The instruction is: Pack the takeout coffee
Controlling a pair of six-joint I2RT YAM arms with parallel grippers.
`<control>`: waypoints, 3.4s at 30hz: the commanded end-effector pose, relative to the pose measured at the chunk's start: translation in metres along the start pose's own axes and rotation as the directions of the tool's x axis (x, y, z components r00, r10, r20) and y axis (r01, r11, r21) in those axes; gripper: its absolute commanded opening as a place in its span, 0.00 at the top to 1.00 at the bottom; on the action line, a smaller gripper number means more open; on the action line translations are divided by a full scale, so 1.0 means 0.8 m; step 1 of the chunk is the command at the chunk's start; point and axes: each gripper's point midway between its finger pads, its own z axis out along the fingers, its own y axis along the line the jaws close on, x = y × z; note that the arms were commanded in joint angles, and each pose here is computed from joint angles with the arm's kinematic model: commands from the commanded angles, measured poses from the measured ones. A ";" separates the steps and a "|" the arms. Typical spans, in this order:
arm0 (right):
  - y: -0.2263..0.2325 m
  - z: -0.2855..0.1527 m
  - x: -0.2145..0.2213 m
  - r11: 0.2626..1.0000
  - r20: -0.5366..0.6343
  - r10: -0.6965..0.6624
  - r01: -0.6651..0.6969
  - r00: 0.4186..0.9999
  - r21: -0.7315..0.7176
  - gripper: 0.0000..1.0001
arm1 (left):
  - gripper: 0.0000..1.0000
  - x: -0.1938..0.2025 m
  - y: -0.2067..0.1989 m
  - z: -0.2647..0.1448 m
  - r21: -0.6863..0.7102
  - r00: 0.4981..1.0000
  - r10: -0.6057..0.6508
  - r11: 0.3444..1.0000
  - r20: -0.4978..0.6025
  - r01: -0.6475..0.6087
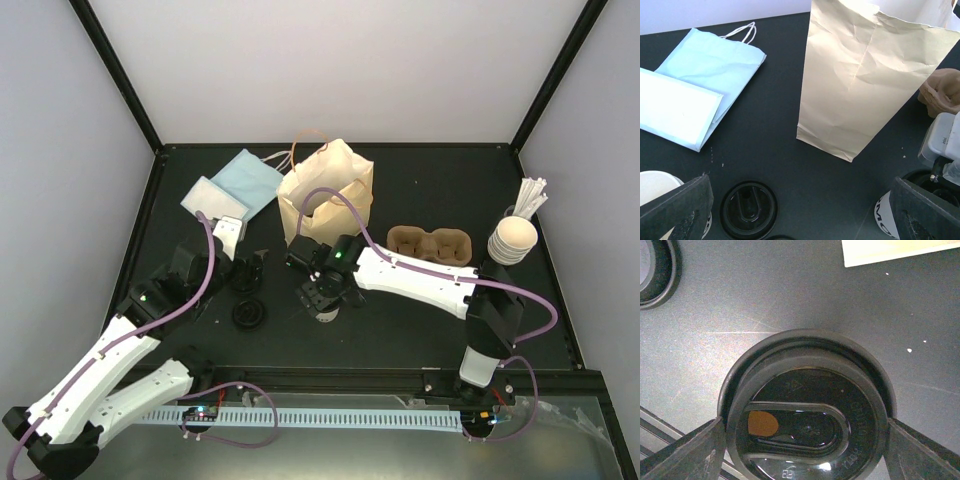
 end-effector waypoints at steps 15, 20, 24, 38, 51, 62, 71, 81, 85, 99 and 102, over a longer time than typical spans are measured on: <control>-0.006 -0.067 -0.029 1.000 0.166 -0.003 0.005 0.986 -0.013 0.23 | 0.01 -0.014 0.000 -0.001 -0.010 1.000 -0.006 1.000 0.009 0.006; -0.018 -0.111 -0.035 1.000 0.253 0.008 -0.001 0.967 -0.027 0.24 | 0.01 -0.032 0.006 0.000 -0.045 0.999 -0.035 0.998 -0.009 0.034; -0.043 -0.148 -0.033 1.000 0.316 0.025 -0.024 0.948 -0.009 0.24 | 0.01 -0.060 0.006 0.012 -0.032 0.997 -0.066 0.997 -0.036 0.065; -0.094 -0.201 0.014 1.000 0.409 0.017 -0.010 0.912 -0.019 0.23 | 0.01 -0.165 -0.025 0.129 0.143 0.993 -0.013 0.989 -0.119 0.030; -0.084 -0.181 0.032 0.996 0.402 -0.025 0.056 0.915 -0.064 0.24 | 0.01 -0.185 -0.030 0.167 0.169 0.976 0.213 0.964 -0.036 -0.204; -0.086 -0.195 0.032 0.996 0.423 -0.031 0.065 0.905 -0.065 0.24 | 0.18 -0.196 -0.025 0.217 0.136 0.971 0.224 0.968 -0.083 -0.212; -0.098 -0.233 0.034 0.997 0.473 -0.032 0.062 0.881 -0.046 0.25 | 0.58 -0.185 -0.035 0.239 0.192 0.962 0.225 0.962 -0.158 -0.193; -0.110 -0.286 0.029 0.997 0.544 -0.040 0.066 0.838 -0.028 0.26 | 0.98 -0.199 -0.047 0.192 0.232 0.958 0.270 0.942 -0.095 -0.242; -0.118 -0.308 0.030 0.998 0.572 -0.038 0.055 0.819 -0.012 0.26 | 0.99 -0.202 -0.048 0.169 0.228 0.956 0.287 0.937 -0.066 -0.265; -0.132 -0.336 0.034 1.000 0.642 -0.009 0.019 0.767 -0.008 0.27 | 0.98 -0.158 -0.070 0.145 0.258 0.938 0.342 0.913 -0.060 -0.317; -0.131 -0.335 0.032 1.000 0.661 -0.009 0.025 0.750 -0.015 0.27 | 0.98 -0.147 -0.083 0.137 0.277 0.937 0.344 0.908 -0.067 -0.314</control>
